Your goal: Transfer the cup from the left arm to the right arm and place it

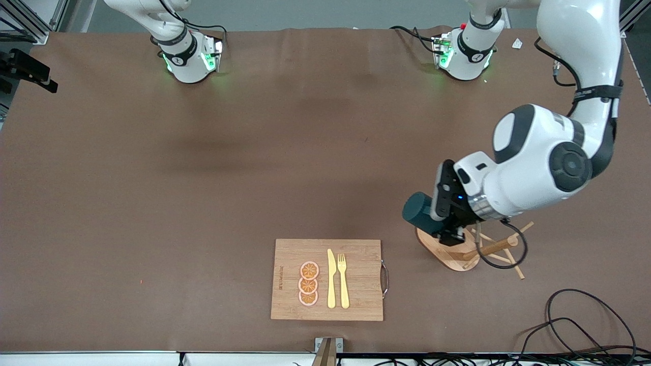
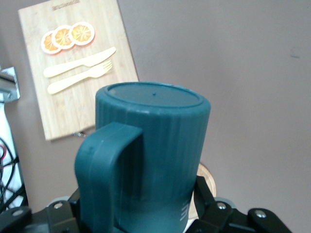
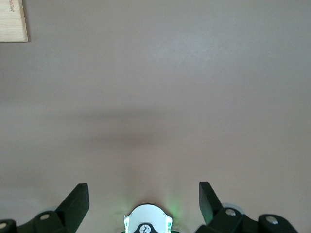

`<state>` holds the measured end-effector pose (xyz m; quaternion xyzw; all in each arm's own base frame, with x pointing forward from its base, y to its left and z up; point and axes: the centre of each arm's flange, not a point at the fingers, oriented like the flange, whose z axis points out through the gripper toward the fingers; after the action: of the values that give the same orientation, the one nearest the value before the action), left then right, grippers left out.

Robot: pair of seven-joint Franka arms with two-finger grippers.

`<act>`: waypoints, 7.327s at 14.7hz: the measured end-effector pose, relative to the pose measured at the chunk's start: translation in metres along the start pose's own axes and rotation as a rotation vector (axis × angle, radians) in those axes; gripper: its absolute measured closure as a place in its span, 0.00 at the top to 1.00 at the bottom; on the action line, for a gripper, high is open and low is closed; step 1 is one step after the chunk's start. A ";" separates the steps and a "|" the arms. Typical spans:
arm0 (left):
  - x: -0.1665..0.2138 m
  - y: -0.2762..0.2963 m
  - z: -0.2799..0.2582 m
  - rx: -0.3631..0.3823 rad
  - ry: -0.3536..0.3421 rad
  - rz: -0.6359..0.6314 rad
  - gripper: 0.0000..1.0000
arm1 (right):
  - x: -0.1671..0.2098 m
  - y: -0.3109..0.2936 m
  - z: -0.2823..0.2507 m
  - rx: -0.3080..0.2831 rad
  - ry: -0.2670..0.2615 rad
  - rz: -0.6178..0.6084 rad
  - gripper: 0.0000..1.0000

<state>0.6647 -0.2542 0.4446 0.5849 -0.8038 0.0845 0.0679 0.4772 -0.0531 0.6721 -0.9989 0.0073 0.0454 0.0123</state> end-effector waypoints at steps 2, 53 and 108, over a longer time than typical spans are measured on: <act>0.039 0.003 0.008 -0.007 -0.045 0.033 0.85 | 0.000 0.000 0.000 0.000 0.002 0.000 1.00; 0.395 0.249 0.430 0.601 -1.460 0.598 0.85 | 0.006 0.003 0.007 0.012 -0.011 0.006 1.00; -0.093 0.045 -0.186 0.170 -0.214 -1.420 1.00 | 0.035 -0.417 0.383 0.096 0.090 0.128 1.00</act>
<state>0.6524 -0.1141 0.6046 0.9744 -0.2227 0.0245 -0.0183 0.4835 0.3734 0.2976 -0.9957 0.0738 0.0006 0.0569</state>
